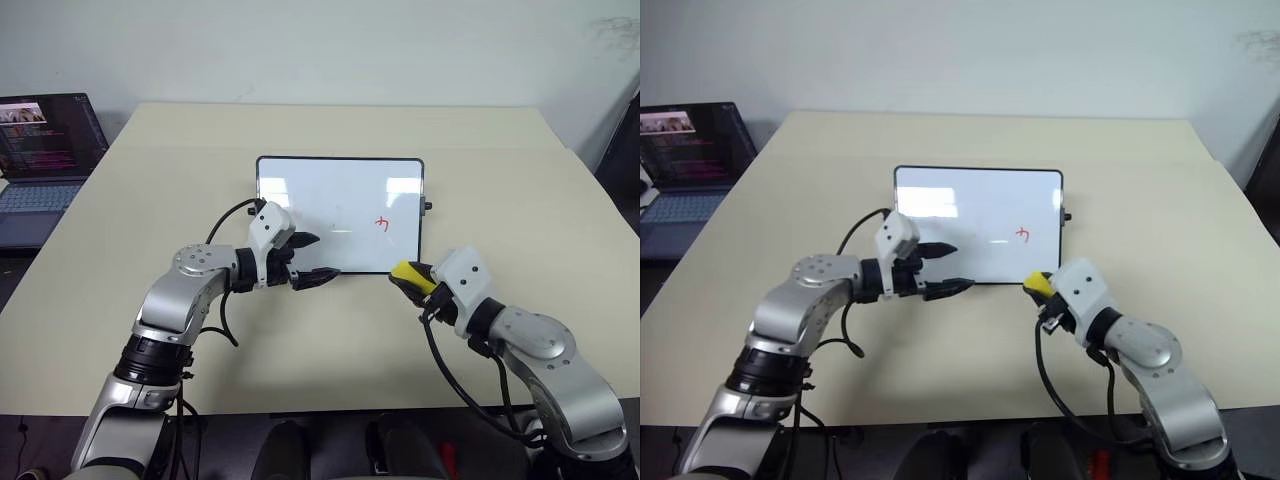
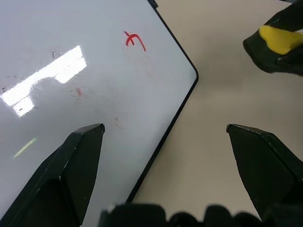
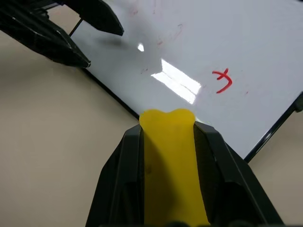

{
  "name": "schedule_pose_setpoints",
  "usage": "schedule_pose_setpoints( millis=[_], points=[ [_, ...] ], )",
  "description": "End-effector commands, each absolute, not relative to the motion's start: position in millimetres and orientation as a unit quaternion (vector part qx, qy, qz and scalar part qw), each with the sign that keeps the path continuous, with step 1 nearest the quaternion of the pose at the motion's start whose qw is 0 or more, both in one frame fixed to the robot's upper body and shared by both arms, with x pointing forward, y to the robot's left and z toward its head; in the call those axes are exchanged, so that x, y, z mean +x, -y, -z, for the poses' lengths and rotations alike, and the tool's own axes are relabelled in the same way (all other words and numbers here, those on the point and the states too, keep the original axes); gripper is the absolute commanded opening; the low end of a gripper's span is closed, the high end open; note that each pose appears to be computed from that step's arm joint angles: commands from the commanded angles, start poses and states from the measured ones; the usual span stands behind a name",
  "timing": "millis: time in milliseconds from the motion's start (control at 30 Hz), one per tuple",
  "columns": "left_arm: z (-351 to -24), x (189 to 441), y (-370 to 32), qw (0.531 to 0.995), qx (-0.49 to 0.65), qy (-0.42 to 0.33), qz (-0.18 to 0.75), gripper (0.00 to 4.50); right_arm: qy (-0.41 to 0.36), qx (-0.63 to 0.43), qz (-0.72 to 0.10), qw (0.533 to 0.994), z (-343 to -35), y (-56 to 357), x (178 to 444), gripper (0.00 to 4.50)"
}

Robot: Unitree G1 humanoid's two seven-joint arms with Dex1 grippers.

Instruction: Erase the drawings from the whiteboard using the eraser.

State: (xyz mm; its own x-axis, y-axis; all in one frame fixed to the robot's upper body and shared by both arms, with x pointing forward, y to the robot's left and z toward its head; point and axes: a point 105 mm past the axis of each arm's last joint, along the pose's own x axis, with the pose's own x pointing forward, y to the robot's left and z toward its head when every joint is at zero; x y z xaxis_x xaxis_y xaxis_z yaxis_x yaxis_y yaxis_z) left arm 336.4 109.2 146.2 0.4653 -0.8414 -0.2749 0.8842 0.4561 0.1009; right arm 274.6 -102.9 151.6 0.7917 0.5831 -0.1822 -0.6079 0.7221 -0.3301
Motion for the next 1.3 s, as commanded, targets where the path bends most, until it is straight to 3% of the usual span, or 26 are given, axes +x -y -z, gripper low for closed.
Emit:
schedule_pose_setpoints(
  millis=[33,300,667,900,1000,1133,1300],
  points=[
    [-161.6,341.0,-101.5,0.845,0.128,-0.058,0.515,4.50,0.012,-0.206,-0.296,0.933,-169.1,101.9,285.9,1.11],
    [-158.8,345.9,-94.4,0.848,0.122,-0.056,0.513,4.50,0.044,-0.269,-0.220,0.936,-188.0,107.3,334.0,1.11],
    [-147.7,344.1,-101.8,0.849,0.131,-0.076,0.506,4.50,0.037,-0.346,-0.237,0.907,-180.6,71.7,382.9,1.11],
    [-144.8,340.8,-102.5,0.849,0.132,-0.076,0.505,4.50,-0.059,-0.389,-0.265,0.881,-134.5,91.4,377.5,1.11],
    [-145.9,339.7,-101.6,0.850,0.127,-0.075,0.507,4.50,-0.060,-0.393,-0.263,0.879,-134.2,95.4,376.3,1.11],
    [-145.3,338.4,-99.9,0.848,0.126,-0.076,0.509,4.50,-0.004,-0.393,-0.193,0.899,-169.5,107.0,395.2,1.11],
    [-145.1,336.9,-97.0,0.846,0.124,-0.076,0.513,4.50,-0.048,-0.394,-0.243,0.885,-146.9,100.9,386.1,1.11]
  ],
)
